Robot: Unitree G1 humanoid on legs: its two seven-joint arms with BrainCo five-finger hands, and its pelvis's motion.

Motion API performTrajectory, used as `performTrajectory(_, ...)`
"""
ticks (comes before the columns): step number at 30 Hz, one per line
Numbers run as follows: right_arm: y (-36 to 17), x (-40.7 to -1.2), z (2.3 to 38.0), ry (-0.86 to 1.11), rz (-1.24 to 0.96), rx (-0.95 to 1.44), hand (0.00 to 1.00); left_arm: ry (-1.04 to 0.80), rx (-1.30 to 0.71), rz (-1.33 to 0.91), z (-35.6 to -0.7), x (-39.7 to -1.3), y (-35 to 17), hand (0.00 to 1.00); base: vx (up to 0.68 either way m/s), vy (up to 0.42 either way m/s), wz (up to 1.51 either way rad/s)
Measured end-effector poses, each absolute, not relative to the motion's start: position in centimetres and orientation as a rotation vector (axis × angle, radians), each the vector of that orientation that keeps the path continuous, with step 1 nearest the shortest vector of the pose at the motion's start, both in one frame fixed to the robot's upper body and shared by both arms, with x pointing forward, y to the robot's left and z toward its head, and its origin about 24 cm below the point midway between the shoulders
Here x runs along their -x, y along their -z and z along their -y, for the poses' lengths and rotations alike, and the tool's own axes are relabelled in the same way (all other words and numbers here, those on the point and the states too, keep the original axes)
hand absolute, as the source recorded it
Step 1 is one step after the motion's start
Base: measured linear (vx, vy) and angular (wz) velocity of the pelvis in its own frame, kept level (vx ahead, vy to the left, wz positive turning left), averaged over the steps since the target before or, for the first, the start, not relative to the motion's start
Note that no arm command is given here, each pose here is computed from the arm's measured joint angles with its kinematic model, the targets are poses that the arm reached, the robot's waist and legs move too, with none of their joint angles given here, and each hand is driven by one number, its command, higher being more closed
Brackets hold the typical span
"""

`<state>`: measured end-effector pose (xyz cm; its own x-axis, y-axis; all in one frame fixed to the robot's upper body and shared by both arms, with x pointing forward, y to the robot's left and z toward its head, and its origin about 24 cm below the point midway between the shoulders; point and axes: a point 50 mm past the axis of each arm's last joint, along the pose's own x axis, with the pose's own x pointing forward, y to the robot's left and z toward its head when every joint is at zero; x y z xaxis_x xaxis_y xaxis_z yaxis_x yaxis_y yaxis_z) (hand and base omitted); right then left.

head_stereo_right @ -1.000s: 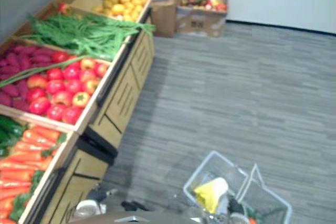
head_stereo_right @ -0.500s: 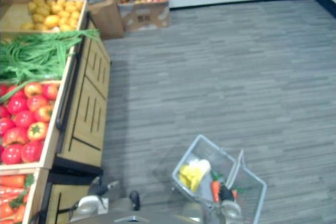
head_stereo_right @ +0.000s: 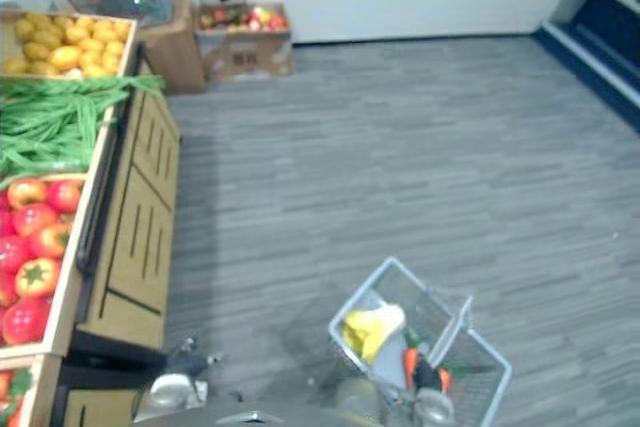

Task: Pick vegetable in the basket

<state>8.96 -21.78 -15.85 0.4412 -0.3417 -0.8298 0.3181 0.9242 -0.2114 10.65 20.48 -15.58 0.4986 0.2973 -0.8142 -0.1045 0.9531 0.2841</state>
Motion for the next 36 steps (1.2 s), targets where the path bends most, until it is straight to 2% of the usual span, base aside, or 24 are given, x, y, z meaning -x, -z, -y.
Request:
performTrajectory(7,15.6,-9.2,22.3,0.404,-1.016,0.05,1.0,-0.329,-0.146,-1.039,-21.1,-9.7,15.7,0.0,0.13,-0.141,0.26)
performTrajectory(10,15.3,-9.0,24.2,0.418,-1.025,0.105,1.0,-0.381,0.014,-1.088,-18.7,-8.5,16.5,0.0,0.19,-0.217,0.2)
performTrajectory(15,15.5,-7.8,24.9,0.403,-1.085,0.149,1.0,-0.417,0.085,-1.102,-18.3,-7.8,16.7,0.0,0.14,-0.171,0.29)
performTrajectory(22,15.9,-6.7,24.7,0.406,-1.122,0.139,1.0,-0.428,0.075,-1.099,-19.3,-7.8,16.6,0.0,0.05,-0.029,0.36)
performTrajectory(36,16.0,-6.6,24.5,0.419,-1.118,0.088,1.0,-0.394,0.073,-1.119,-18.9,-7.5,16.8,0.0,-0.03,0.018,0.0)
